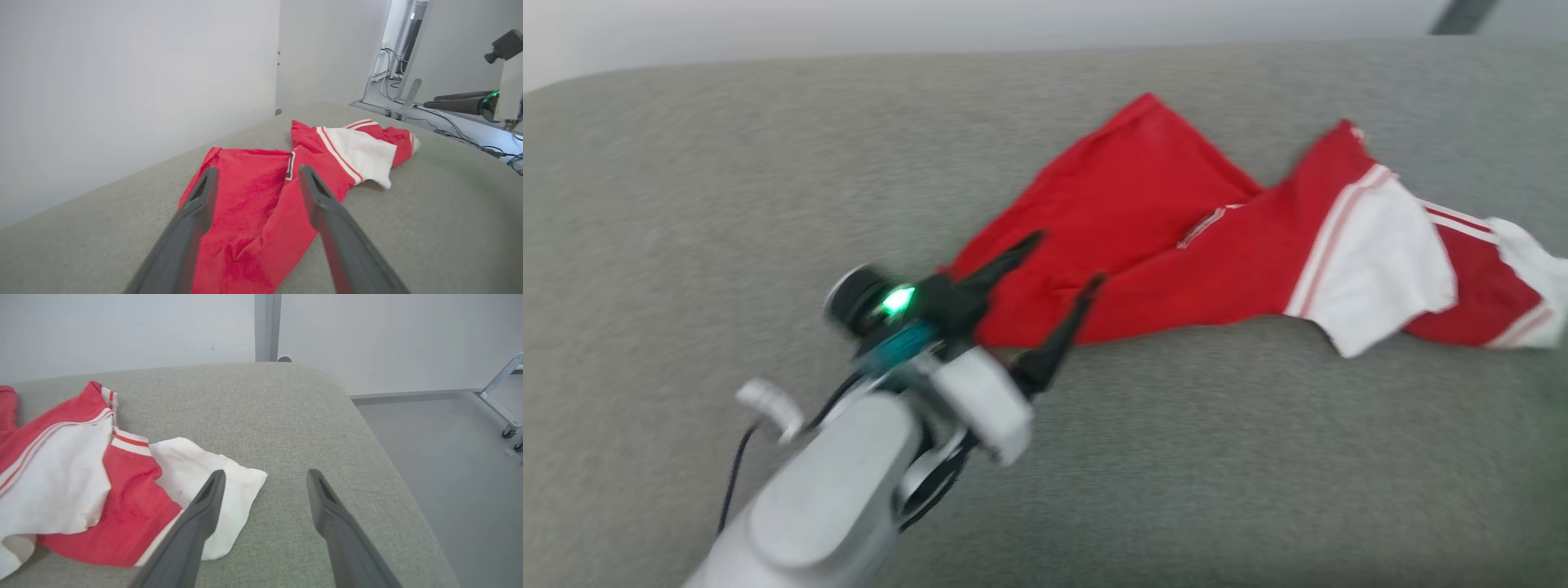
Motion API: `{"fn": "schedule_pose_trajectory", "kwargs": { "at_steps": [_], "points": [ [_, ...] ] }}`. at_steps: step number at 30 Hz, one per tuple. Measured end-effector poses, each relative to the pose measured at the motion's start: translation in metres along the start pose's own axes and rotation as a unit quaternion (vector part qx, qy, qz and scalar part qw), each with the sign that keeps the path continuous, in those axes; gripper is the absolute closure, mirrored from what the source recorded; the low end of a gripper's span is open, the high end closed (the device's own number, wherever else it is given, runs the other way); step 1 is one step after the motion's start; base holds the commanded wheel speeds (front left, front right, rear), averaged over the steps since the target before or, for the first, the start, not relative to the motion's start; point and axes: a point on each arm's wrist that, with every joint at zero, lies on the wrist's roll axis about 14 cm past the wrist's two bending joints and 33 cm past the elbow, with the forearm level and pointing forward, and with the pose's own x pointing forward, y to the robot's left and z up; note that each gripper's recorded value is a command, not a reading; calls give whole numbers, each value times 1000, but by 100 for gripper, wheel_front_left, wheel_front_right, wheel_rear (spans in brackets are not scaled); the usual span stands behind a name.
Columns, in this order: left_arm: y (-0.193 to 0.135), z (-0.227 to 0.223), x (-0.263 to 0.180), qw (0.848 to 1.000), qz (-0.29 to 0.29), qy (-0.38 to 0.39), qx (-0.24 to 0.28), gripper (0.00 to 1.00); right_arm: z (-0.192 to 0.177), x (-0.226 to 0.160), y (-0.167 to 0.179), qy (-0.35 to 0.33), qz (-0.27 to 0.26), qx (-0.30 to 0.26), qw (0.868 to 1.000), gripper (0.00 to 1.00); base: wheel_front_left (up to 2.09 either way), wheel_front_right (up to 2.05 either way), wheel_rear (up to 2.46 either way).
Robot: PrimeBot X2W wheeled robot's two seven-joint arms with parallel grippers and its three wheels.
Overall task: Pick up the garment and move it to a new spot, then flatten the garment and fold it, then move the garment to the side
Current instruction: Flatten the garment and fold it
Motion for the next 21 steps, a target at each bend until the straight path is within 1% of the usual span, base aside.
{"fn": "schedule_pose_trajectory", "kwargs": {
  "at_steps": [2, 4, 6, 7, 8, 10, 12, 15, 16, 17, 21],
  "points": [
    [-25, 8, 20, 998, -59, 15, 10, 0, 2, -10, -4, -24, -7, 17, 1000, 0, 0, 0, 0],
    [-50, 16, 37, 992, -117, 29, 29, 0, 3, -20, -7, -41, -13, 32, 999, 0, 0, 0, 0],
    [-80, 17, 52, 983, -173, 56, 21, 0, -1, -32, -11, -49, -21, 44, 998, 0, 0, 0, 0],
    [-96, 15, 58, 976, -203, 75, 29, 0, -4, -38, -13, -51, -26, 52, 997, 0, 0, 0, 0],
    [-126, 8, 67, 960, -252, 120, 23, 0, -10, -49, -16, -52, -35, 63, 996, 0, 0, 0, 0],
    [-146, -4, 73, 942, -287, 171, 23, 0, -17, -59, -18, -54, -45, 76, 995, 0, 0, 0, 0],
    [-160, -18, 80, 923, -312, 222, 37, 0, -22, -68, -19, -56, -52, 84, 994, 0, 0, 0, 0],
    [-168, -31, 94, 902, -326, 277, 59, 0, -30, -80, -20, -54, -63, 92, 992, 0, 0, 0, 0],
    [-170, -36, 99, 897, -329, 289, 64, 0, -33, -83, -20, -52, -66, 94, 992, 0, 0, 0, 0],
    [-170, -36, 99, 897, -329, 289, 64, 0, -33, -83, -20, -52, -66, 94, 992, 0, 0, 0, 0],
    [-178, -59, 113, 877, -334, 339, 70, 0, -41, -95, -24, -51, -86, 104, 990, 0, 0, 0, 0]
  ]
}}
